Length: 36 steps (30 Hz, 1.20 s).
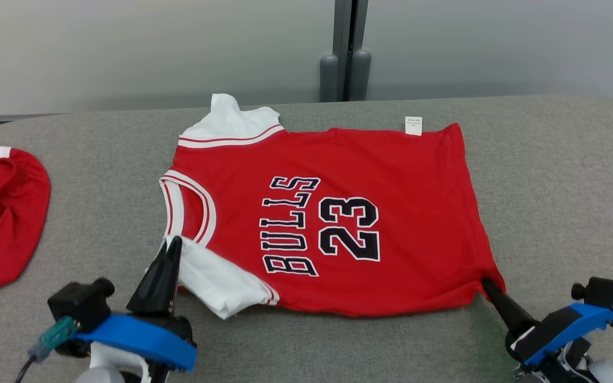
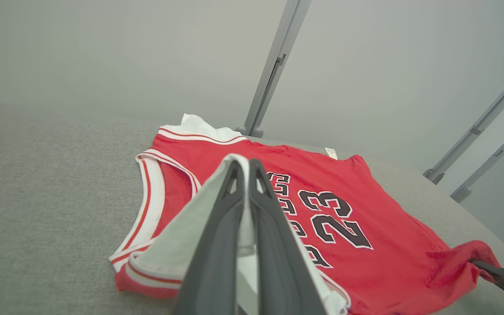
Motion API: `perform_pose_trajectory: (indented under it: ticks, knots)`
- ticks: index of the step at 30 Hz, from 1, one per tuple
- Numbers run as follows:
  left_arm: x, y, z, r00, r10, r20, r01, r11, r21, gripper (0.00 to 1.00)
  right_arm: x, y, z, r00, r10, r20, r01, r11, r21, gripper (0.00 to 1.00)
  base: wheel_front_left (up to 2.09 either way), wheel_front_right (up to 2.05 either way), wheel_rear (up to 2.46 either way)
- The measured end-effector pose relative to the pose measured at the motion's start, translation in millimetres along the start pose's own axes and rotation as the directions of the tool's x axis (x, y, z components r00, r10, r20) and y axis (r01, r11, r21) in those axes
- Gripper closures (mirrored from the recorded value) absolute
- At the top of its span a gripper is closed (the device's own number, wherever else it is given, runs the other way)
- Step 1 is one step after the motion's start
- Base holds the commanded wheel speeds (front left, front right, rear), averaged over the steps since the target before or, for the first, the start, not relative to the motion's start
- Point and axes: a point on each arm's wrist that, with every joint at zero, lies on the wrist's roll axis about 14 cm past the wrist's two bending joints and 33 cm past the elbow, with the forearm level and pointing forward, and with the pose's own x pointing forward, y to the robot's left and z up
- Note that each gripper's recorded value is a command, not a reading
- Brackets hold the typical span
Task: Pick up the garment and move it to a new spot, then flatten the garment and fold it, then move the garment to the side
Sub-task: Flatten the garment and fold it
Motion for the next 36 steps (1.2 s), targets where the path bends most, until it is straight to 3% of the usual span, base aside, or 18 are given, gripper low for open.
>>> perform_pose_trajectory:
  ticks: [10,20,21,22,23,31,36]
  knots:
    - [73.2,22.7,1.9,0.997,-0.011,-0.079,0.016,0.998,0.065,1.00,42.6,17.9,26.6,1.000,0.018,0.002,-0.018,0.996,0.085,1.00,0.00,0.00,0.00]
    - [113.4,49.4,-11.7,0.989,0.058,-0.133,-0.045,0.994,0.095,1.00,78.7,22.4,51.0,0.999,-0.016,0.051,0.011,0.997,0.081,1.00,0.00,0.00,0.00]
    - [114.7,50.9,-13.0,0.988,0.063,-0.138,-0.050,0.994,0.100,1.00,80.1,20.7,50.8,0.998,-0.025,0.051,0.021,0.997,0.076,0.62,0.00,0.00,0.00]
    - [115.7,52.6,-12.9,0.989,0.068,-0.135,-0.053,0.992,0.111,0.53,81.1,19.6,50.7,0.998,-0.031,0.051,0.027,0.997,0.065,0.20,0.00,0.00,0.00]
    - [116.3,52.9,-11.8,0.989,0.068,-0.131,-0.051,0.991,0.127,0.00,81.9,20.2,52.4,0.998,-0.032,0.060,0.028,0.998,0.065,0.00,0.00,0.00,0.00]
    - [104.2,45.9,1.0,0.996,0.059,-0.072,-0.049,0.990,0.134,0.00,65.9,16.8,58.7,0.993,-0.039,0.108,0.044,0.998,-0.052,0.00,0.00,0.00,0.00]
    - [70.8,57.7,-27.1,0.986,0.100,-0.132,-0.084,0.989,0.124,0.00,46.7,-6.6,54.1,0.991,-0.083,0.104,0.101,0.979,-0.178,0.00,0.00,0.00,0.00]
